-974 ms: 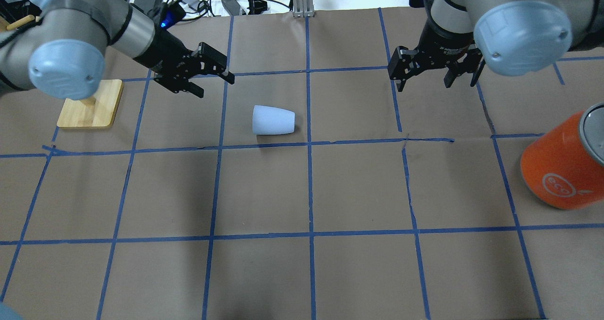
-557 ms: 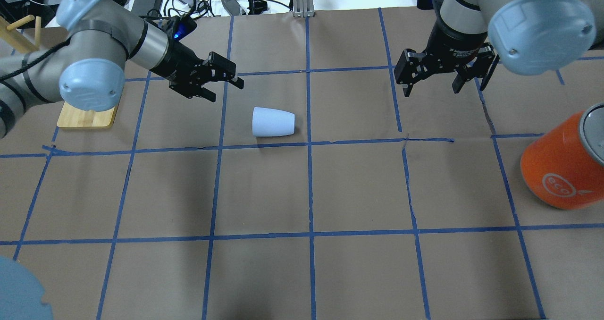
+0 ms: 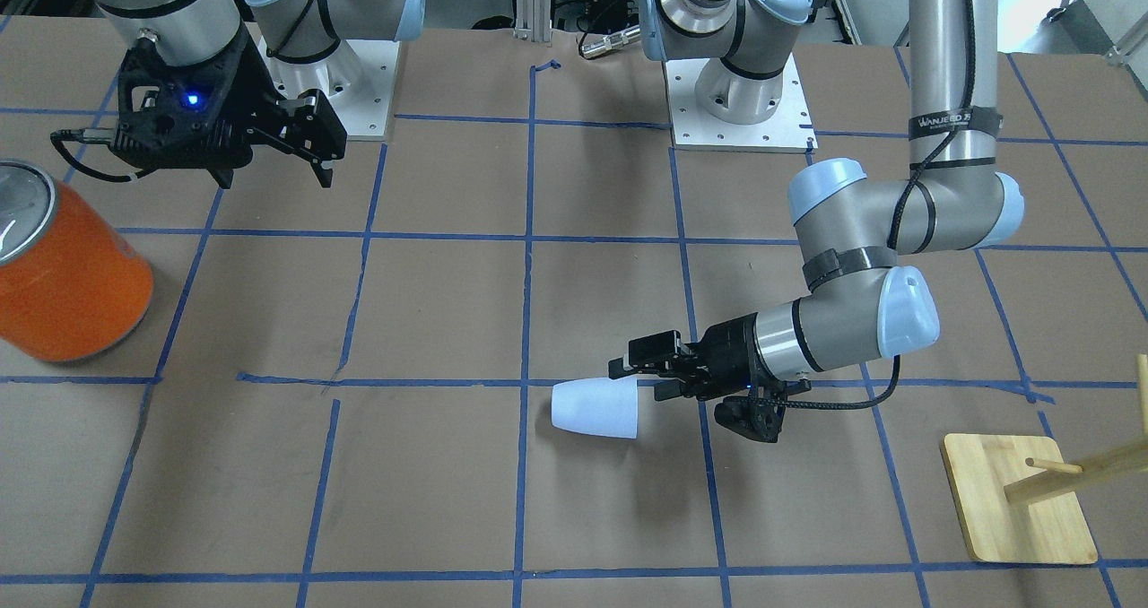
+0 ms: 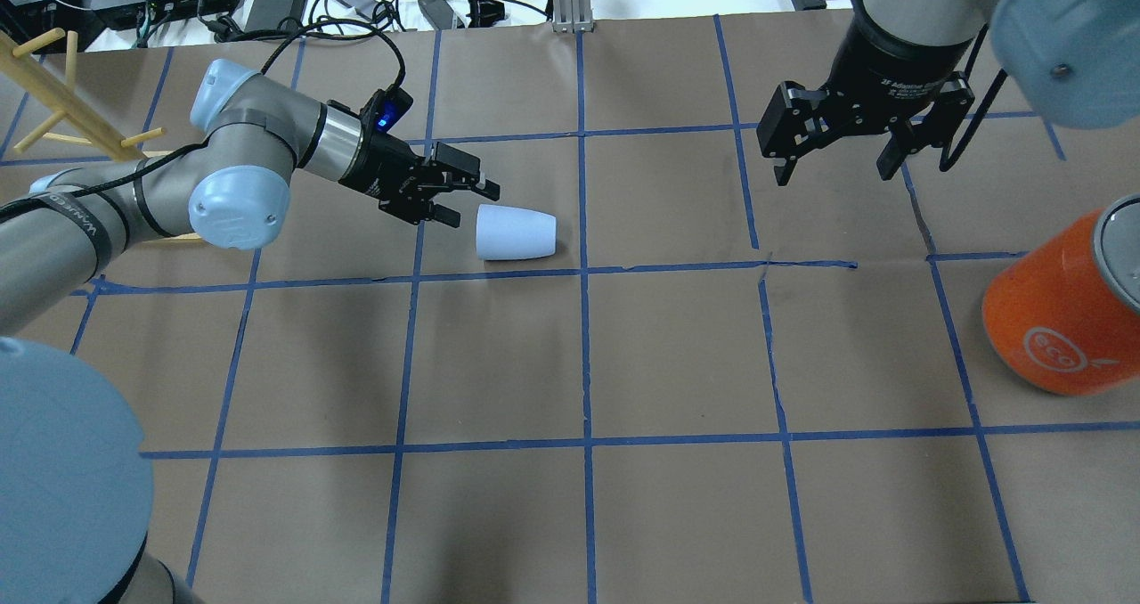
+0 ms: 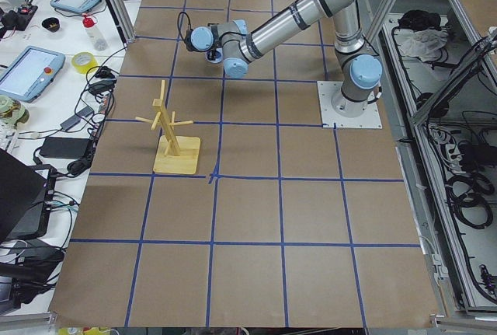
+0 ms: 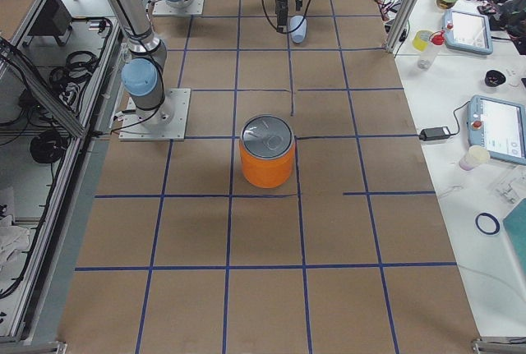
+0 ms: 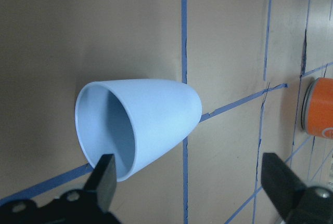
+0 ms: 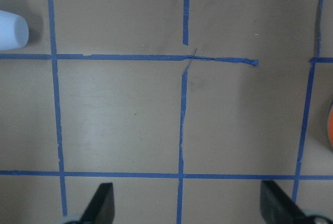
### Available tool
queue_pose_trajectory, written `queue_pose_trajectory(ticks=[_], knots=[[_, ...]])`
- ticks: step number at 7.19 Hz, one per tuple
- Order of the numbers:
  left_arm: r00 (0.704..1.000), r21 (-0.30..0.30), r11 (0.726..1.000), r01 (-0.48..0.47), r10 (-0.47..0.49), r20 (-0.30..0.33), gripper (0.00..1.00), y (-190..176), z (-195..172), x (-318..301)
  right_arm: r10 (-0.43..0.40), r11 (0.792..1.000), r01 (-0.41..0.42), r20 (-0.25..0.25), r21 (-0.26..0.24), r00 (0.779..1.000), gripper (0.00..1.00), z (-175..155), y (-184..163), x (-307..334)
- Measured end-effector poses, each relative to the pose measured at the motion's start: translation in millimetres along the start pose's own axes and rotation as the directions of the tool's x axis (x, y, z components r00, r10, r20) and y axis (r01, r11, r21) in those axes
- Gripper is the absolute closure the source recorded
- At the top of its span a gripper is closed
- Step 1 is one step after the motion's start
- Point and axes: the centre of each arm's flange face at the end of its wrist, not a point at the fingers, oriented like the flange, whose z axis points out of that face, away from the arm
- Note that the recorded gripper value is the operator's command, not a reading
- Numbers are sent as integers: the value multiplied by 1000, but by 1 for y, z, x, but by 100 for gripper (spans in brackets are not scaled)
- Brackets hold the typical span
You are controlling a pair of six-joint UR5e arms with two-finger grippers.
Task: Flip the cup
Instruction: 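Grasp the cup's closed end with the left gripper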
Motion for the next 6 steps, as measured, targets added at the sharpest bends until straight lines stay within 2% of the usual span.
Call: queue_pose_trajectory(ticks=[2, 3, 4, 6], knots=[[999, -5, 1000, 10, -10, -37, 0, -3, 16, -13, 1, 1000, 0, -154, 5, 988, 0, -8, 1, 17], [996, -3, 1000, 22, -22, -92, 0, -5, 23, -15, 5, 1000, -3, -201, 9, 980, 0, -5, -3, 23], [990, -4, 999, 36, -36, -138, 0, -7, 30, -15, 6, 1000, -5, -203, 6, 979, 0, -1, -6, 23], [978, -18, 998, 67, -69, -197, 33, -8, 42, -17, 7, 1000, -6, -158, 6, 987, 0, 2, -8, 19]])
